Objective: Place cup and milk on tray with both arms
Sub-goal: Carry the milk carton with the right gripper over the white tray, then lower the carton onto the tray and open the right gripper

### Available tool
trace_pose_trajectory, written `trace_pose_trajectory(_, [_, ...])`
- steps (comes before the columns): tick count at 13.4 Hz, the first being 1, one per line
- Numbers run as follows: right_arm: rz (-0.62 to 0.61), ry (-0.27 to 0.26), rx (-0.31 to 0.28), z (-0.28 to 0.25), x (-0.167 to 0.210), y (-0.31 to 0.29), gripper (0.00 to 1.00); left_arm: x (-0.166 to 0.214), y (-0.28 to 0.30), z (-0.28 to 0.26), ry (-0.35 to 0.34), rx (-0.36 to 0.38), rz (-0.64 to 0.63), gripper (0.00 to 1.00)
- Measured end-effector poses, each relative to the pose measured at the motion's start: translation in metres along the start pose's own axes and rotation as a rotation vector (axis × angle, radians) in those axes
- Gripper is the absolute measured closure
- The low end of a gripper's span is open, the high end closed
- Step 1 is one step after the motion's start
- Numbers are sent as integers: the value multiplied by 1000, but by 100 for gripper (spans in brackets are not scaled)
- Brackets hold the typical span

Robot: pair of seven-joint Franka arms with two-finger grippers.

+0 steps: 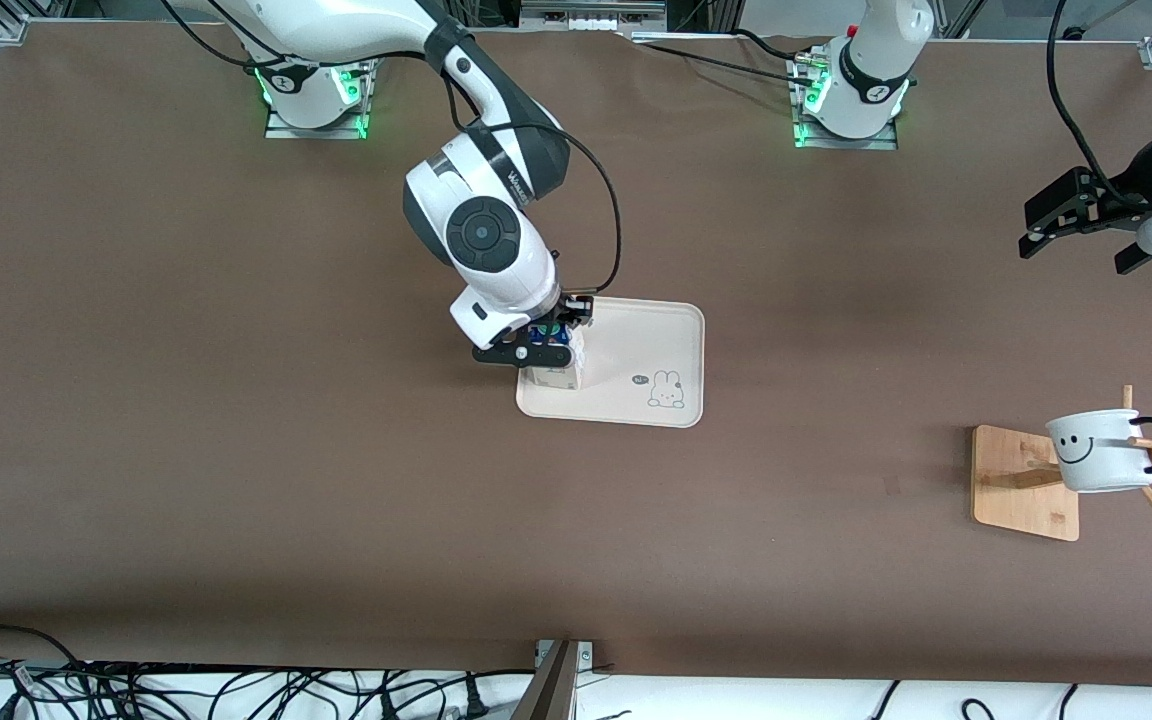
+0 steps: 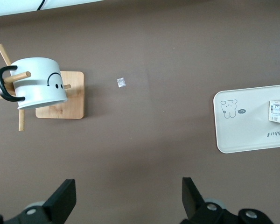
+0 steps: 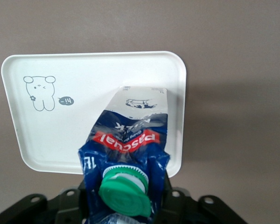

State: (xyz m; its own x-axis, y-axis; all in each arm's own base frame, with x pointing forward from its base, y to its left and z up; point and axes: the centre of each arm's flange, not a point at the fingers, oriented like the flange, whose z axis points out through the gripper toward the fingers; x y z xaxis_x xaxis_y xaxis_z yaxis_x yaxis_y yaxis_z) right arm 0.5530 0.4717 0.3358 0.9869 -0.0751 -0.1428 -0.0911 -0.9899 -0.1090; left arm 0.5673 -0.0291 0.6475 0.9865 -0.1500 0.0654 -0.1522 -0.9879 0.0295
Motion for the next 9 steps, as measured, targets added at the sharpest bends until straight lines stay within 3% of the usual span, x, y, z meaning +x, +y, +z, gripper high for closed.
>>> trace_pose_trajectory(3, [6, 27, 9, -13, 7, 2, 6, 0, 0, 0, 0, 0, 0, 0])
trace_pose_trajectory(4, [2, 53, 15, -26, 10, 1, 0, 0, 0, 0, 0, 0, 0, 0])
trace_pose_trajectory(9, [71, 201, 52, -157, 25, 48, 0, 0, 0, 0, 0, 0, 0, 0])
